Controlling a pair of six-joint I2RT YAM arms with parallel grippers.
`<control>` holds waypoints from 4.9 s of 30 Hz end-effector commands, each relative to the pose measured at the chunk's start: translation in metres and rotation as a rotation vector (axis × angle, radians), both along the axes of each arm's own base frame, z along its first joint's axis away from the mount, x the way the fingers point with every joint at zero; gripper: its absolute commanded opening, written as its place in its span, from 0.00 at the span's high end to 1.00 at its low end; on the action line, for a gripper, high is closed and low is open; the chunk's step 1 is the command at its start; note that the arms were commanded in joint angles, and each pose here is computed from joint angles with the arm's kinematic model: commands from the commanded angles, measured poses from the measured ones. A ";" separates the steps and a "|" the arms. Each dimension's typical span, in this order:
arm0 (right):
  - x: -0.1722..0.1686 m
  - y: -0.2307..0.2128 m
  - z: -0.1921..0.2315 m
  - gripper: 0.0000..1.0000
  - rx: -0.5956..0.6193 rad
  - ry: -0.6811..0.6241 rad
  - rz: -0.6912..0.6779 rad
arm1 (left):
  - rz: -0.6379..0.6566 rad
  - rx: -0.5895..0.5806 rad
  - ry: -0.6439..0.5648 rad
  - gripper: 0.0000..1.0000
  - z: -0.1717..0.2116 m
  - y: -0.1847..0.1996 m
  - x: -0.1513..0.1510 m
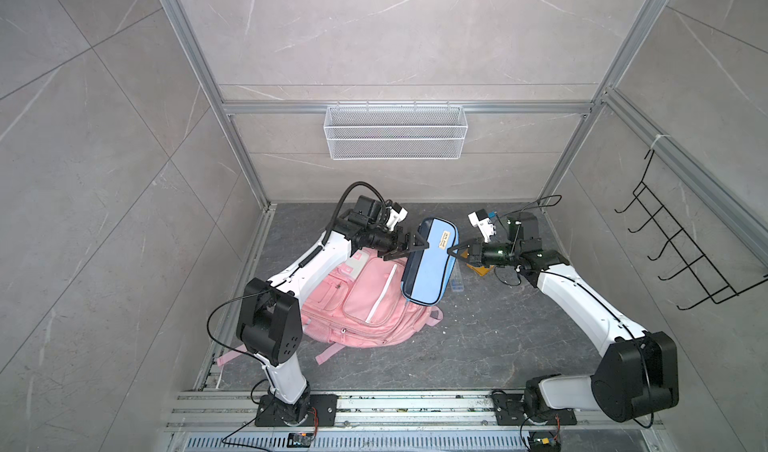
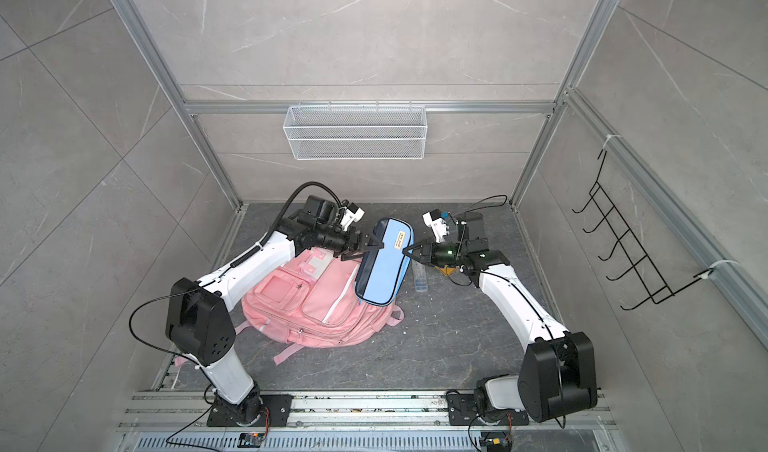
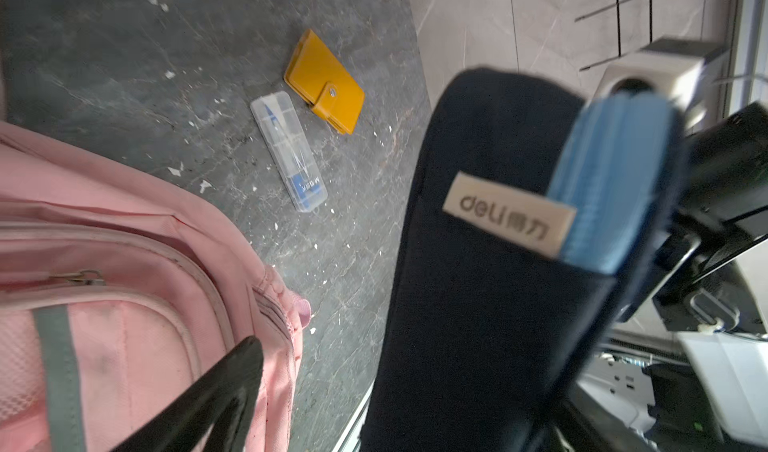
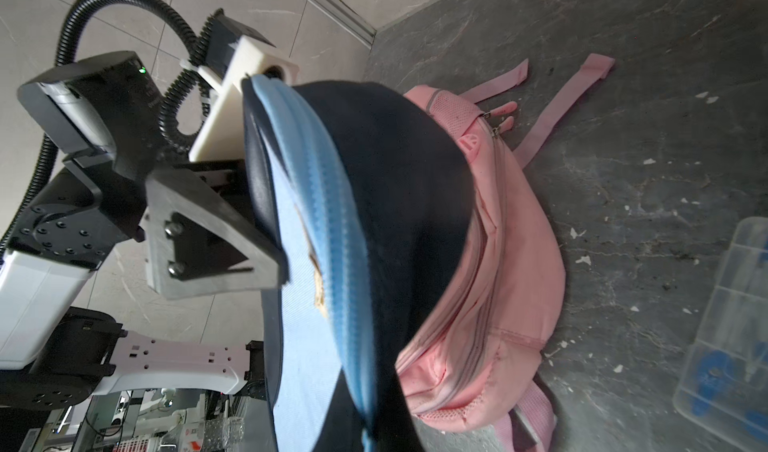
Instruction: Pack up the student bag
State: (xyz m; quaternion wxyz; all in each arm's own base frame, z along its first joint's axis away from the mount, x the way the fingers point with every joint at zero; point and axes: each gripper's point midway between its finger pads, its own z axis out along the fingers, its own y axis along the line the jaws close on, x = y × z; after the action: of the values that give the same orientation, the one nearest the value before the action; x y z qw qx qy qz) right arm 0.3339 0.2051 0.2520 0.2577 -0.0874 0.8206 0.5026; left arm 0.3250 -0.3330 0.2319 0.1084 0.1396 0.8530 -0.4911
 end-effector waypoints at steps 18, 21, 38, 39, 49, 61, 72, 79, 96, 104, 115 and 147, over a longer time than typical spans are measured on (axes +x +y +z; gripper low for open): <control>-0.020 0.008 0.031 0.03 0.086 -0.001 -0.050 | 0.101 -0.255 -0.099 1.00 0.073 0.001 -0.013; -0.030 0.016 0.019 0.02 0.128 0.050 -0.049 | 0.113 -0.304 -0.107 1.00 0.085 -0.002 -0.009; -0.042 0.053 0.017 0.90 0.201 0.050 0.074 | 0.142 -0.322 -0.100 1.00 0.082 -0.001 -0.006; -0.042 0.053 0.018 0.98 0.200 0.049 0.075 | 0.148 -0.313 -0.101 1.00 0.080 0.000 -0.006; -0.035 0.038 0.007 1.00 0.032 0.035 0.003 | 0.269 0.098 -0.141 0.26 0.031 0.046 -0.006; -0.042 -0.036 -0.042 1.00 -0.283 0.137 -0.302 | 0.161 0.717 -0.186 0.29 -0.063 0.086 -0.053; -0.054 -0.056 -0.058 1.00 -0.353 0.194 -0.378 | 0.144 1.024 -0.276 0.34 -0.124 0.073 -0.030; -0.051 -0.058 -0.054 1.00 -0.369 0.185 -0.390 | 0.171 1.075 -0.320 0.74 -0.120 0.080 -0.021; -0.025 0.006 -0.036 1.00 -0.161 0.188 -0.186 | 0.331 0.313 -0.233 1.00 0.058 0.078 0.002; 0.001 0.085 -0.050 1.00 -0.033 0.262 -0.047 | 0.362 0.032 -0.242 1.00 0.098 0.054 0.011; 0.010 0.175 -0.080 1.00 -0.015 0.277 0.173 | 0.418 -0.124 -0.254 1.00 0.125 0.026 0.040; -0.028 0.307 -0.109 0.78 0.439 0.396 0.595 | 0.432 -0.370 -0.201 1.00 0.140 0.008 0.046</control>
State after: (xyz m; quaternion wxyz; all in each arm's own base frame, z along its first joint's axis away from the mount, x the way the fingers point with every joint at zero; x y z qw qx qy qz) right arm 0.3357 0.4885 0.1027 -0.0381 -0.1135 0.7303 0.6725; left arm 0.3835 -0.2929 0.2632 0.2478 -0.1115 0.8462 -0.4584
